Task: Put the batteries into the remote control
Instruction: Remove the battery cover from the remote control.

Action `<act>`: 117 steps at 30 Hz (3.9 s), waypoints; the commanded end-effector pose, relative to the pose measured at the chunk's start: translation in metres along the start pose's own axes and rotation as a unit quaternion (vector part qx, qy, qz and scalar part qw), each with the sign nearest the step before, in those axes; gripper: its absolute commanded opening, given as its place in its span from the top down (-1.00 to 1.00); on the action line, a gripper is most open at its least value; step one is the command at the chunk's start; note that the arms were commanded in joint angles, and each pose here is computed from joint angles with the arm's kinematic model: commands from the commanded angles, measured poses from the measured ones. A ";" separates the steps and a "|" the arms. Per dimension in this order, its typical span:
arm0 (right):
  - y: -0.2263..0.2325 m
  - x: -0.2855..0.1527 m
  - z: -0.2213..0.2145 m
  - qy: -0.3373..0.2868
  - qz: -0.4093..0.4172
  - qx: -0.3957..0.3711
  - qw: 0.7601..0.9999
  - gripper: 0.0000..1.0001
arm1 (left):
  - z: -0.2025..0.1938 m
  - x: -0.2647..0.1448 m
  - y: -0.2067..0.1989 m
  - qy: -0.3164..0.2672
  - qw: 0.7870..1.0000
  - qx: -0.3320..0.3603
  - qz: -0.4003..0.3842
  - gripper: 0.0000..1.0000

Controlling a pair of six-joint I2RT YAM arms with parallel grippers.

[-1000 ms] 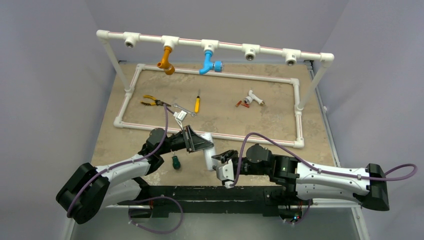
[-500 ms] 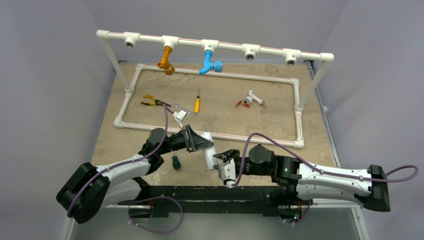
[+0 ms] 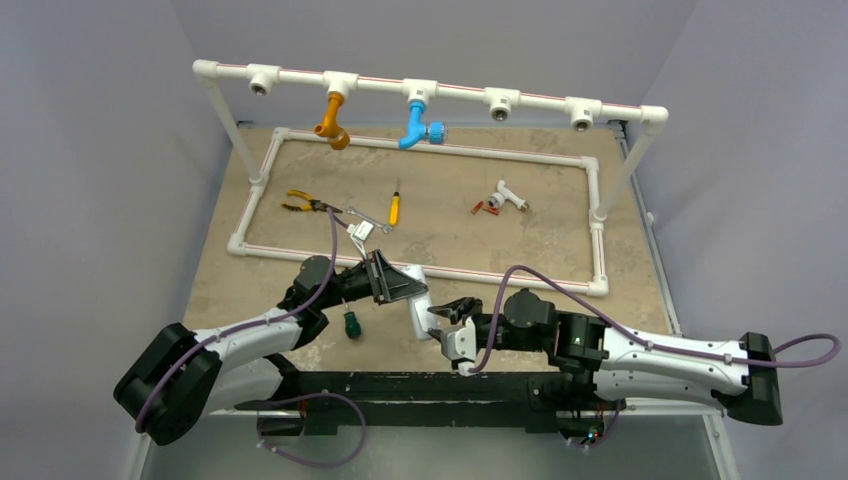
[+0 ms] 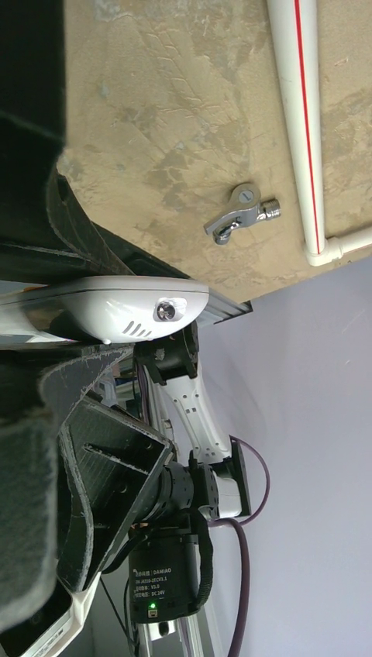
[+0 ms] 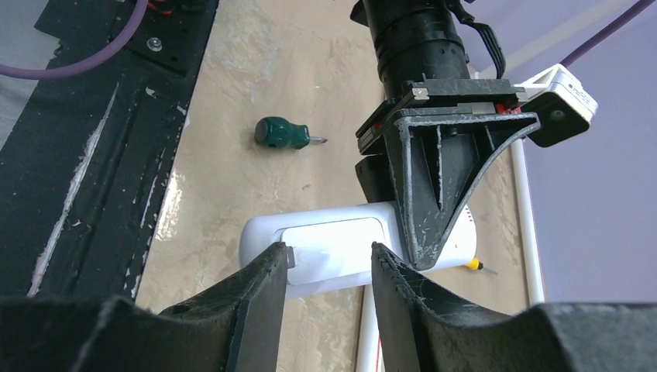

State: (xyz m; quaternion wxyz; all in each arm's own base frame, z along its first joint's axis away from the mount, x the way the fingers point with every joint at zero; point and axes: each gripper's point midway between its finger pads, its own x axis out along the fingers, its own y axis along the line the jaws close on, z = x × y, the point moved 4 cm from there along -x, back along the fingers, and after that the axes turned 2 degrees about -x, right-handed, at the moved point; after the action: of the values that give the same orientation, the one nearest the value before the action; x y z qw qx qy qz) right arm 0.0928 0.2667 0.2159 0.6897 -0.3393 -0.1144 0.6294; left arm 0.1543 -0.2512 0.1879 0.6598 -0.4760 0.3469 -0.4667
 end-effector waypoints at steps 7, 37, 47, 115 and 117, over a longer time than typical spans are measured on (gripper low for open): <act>-0.002 -0.004 -0.002 0.003 -0.014 0.013 1.000 0.14 | -0.003 0.003 -0.015 0.019 0.999 0.018 -0.031 1.00; 0.002 -0.019 0.007 -0.026 -0.020 0.078 0.996 -0.25 | -0.004 0.006 -0.005 0.018 1.000 0.001 -0.026 1.00; -0.040 -0.029 0.028 -0.055 -0.178 0.332 0.925 -0.23 | 0.008 0.020 -0.015 0.017 0.999 -0.001 -0.037 1.00; -0.022 -0.002 0.004 0.167 -0.249 0.486 0.821 0.50 | 0.019 0.035 -0.008 0.015 1.000 -0.015 -0.020 1.00; -0.023 -0.004 0.006 0.156 -0.249 0.488 0.822 0.57 | 0.018 0.034 -0.006 0.013 1.000 -0.017 -0.019 1.00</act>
State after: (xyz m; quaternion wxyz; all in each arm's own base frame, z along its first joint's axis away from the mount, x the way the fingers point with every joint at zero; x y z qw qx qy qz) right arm 0.1050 0.2600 0.2025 0.9016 -0.0512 0.2742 0.3306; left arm 0.1771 -0.2741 0.1812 0.6404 -0.4895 0.3841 -0.4503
